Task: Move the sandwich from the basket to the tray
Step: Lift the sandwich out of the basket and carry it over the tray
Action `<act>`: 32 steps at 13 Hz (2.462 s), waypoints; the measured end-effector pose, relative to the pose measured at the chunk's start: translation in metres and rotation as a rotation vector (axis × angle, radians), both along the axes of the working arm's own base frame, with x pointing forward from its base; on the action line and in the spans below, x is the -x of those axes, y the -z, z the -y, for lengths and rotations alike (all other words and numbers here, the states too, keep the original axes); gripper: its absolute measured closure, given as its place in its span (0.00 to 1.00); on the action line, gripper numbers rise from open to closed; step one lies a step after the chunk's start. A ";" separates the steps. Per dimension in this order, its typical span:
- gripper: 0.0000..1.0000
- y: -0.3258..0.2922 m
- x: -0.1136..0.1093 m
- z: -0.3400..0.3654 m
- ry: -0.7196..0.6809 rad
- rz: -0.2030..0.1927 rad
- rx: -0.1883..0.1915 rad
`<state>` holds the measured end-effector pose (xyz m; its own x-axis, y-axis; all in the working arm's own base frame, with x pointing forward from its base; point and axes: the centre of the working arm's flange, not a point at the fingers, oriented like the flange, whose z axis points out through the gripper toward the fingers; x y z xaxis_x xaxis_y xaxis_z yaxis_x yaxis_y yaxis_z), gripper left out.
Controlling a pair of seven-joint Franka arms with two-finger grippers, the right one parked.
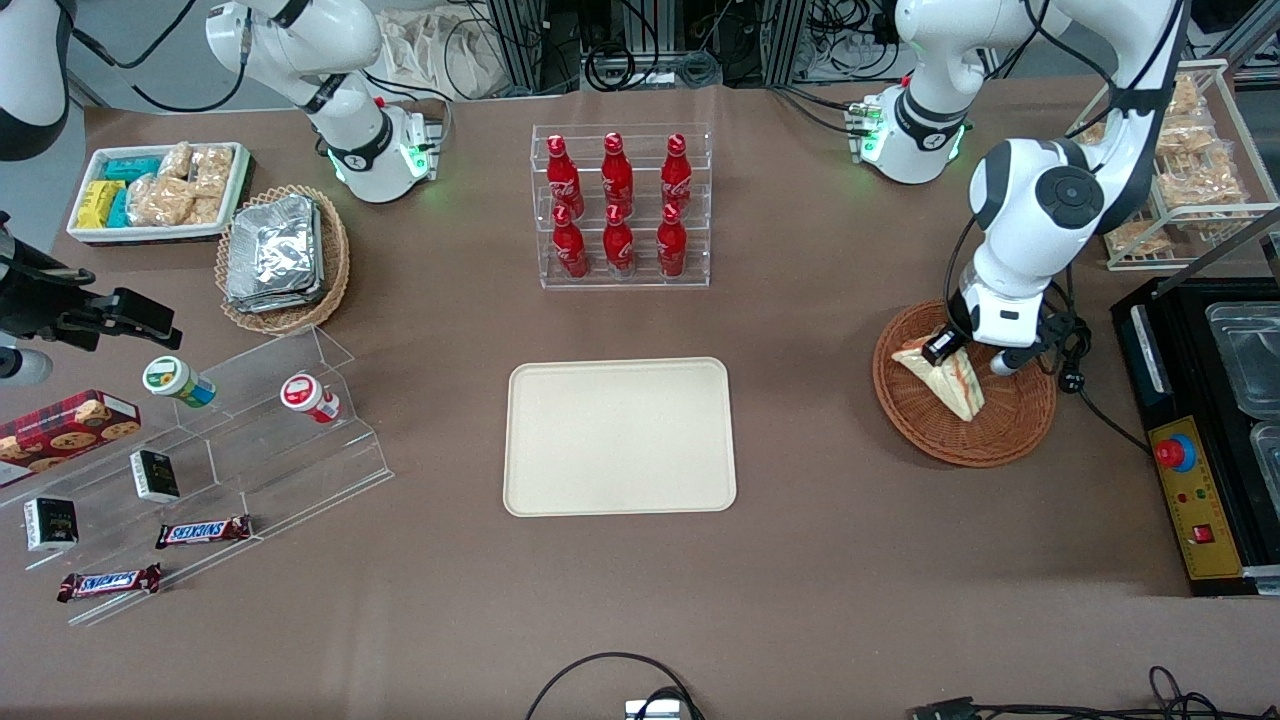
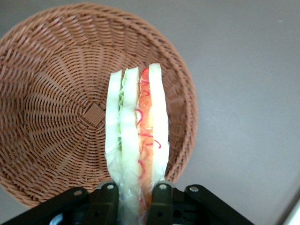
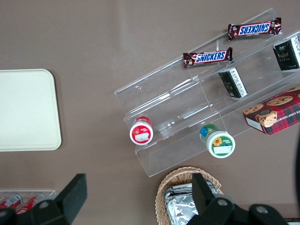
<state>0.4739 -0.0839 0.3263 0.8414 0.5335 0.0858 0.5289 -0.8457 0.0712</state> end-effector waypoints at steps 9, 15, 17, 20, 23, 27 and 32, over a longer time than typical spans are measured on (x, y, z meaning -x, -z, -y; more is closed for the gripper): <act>0.84 -0.119 -0.050 0.118 0.220 -0.002 0.003; 0.84 -0.104 -0.052 0.179 0.379 0.002 -0.047; 0.84 -0.099 -0.051 0.200 0.431 0.004 -0.058; 0.84 -0.083 -0.043 0.244 0.524 -0.002 -0.087; 0.84 -0.062 -0.039 0.276 0.579 -0.022 -0.090; 0.81 -0.040 -0.044 0.296 0.625 -0.034 -0.096; 0.78 -0.004 -0.037 0.344 0.705 -0.054 -0.090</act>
<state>0.5108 -0.4281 0.3302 0.9878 -0.1468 0.0524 -0.1456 -0.9890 -0.0255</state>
